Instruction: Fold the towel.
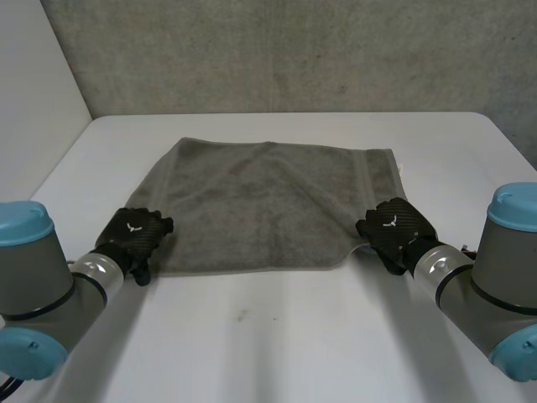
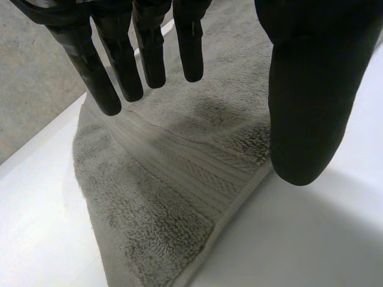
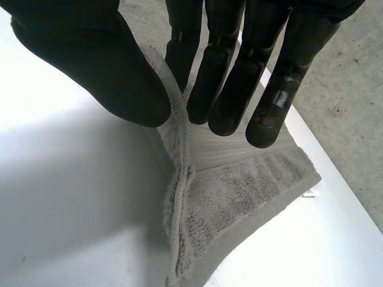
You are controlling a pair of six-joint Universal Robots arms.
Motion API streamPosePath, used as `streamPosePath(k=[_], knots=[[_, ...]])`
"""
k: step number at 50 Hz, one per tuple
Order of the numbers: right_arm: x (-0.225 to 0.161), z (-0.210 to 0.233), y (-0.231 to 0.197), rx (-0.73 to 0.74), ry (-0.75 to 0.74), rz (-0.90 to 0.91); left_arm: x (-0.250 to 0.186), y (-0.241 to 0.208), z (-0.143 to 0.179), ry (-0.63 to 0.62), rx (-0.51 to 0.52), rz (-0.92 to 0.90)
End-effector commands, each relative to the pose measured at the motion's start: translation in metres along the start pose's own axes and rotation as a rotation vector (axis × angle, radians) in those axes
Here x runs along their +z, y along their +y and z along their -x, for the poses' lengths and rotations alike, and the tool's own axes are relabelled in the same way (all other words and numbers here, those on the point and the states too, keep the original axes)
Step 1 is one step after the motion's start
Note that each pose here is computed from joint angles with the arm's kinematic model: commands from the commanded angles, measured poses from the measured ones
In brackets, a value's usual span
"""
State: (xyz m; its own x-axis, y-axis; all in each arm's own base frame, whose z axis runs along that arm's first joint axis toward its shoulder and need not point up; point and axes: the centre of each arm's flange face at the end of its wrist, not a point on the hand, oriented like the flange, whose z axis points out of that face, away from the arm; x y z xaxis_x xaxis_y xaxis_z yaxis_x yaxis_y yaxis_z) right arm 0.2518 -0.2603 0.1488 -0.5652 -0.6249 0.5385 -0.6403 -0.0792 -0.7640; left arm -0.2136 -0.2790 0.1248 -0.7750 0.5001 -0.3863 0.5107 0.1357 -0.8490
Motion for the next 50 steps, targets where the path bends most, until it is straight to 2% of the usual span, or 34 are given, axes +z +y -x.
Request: streamPosePath(k=[1,50], knots=[[0.0,0.0,0.0,0.0,0.0,-0.001,0.012,0.001,0.002,-0.005,0.005,-0.003],[0.0,0.0,0.0,0.0,0.001,-0.002,0.039,0.01,0.006,-0.008,0.011,0.001]])
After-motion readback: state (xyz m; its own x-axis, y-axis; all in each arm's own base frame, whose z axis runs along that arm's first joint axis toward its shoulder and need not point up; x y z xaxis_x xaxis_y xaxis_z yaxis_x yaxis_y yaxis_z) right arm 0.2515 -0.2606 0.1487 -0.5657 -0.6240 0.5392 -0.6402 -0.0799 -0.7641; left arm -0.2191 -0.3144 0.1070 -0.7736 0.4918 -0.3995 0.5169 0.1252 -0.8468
